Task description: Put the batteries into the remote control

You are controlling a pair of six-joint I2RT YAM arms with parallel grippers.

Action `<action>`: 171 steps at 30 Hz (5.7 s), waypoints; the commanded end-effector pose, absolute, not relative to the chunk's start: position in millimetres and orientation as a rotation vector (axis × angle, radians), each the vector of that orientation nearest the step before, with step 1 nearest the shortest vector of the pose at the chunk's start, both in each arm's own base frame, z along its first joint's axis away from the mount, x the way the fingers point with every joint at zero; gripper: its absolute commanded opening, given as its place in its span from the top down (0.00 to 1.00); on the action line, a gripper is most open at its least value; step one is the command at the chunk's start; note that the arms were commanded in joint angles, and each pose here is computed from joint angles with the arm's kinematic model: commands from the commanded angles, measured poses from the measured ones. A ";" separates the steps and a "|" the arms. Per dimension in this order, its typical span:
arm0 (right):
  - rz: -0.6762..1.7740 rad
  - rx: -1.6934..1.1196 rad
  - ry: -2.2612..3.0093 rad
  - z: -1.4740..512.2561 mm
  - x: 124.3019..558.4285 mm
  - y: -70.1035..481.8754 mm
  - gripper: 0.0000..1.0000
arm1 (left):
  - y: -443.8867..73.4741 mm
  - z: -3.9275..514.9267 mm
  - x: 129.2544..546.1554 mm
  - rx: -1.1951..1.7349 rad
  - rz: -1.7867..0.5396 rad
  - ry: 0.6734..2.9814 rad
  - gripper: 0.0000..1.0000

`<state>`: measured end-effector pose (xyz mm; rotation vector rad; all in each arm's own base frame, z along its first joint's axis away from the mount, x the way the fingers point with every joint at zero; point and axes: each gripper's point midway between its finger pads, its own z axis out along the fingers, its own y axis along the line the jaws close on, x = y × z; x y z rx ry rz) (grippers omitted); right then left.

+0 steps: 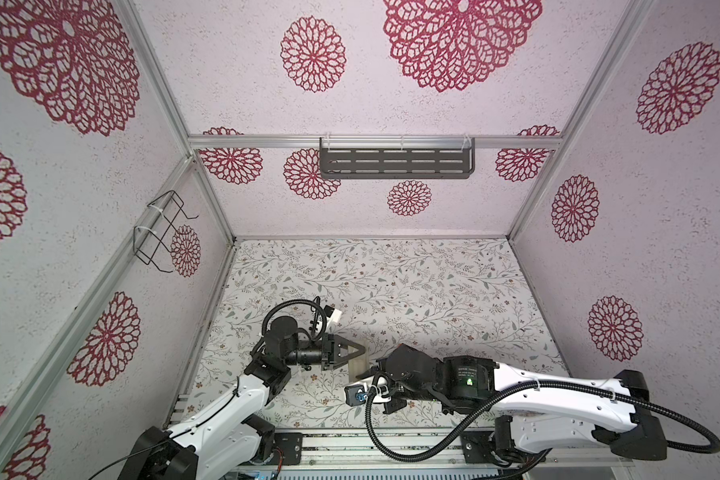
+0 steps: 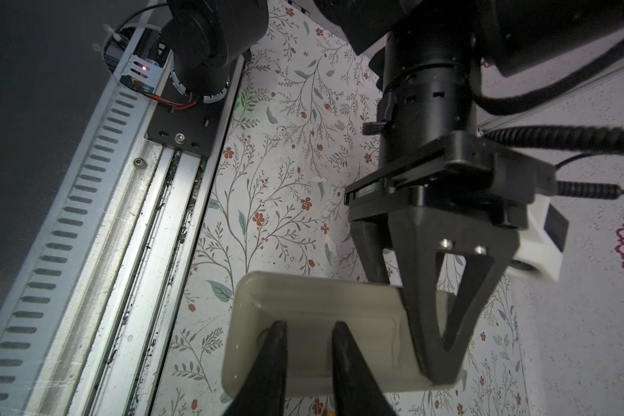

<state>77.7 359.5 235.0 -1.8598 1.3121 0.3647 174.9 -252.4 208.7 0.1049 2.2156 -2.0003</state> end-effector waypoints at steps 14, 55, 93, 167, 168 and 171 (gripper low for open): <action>0.376 -1.838 1.346 240.3 80.1 354.9 0.73 | -253.8 226.3 174.3 0.177 -2.004 2.146 1.00; 0.094 -1.803 1.356 230.1 114.6 357.6 0.78 | -254.3 226.9 174.8 0.175 -2.006 2.152 1.00; 0.081 -1.702 1.316 252.0 120.6 357.1 0.80 | -253.6 216.3 174.4 0.158 -1.988 2.185 1.00; 0.083 -1.657 1.269 265.0 118.3 353.1 0.80 | -253.1 213.4 178.8 0.145 -1.953 2.195 1.00; 0.084 -1.657 1.269 265.0 118.2 353.4 0.80 | -253.1 213.5 178.9 0.145 -1.953 2.194 1.00; 0.087 -1.660 1.269 264.5 117.6 353.6 0.80 | -252.9 213.2 179.1 0.146 -1.952 2.195 1.00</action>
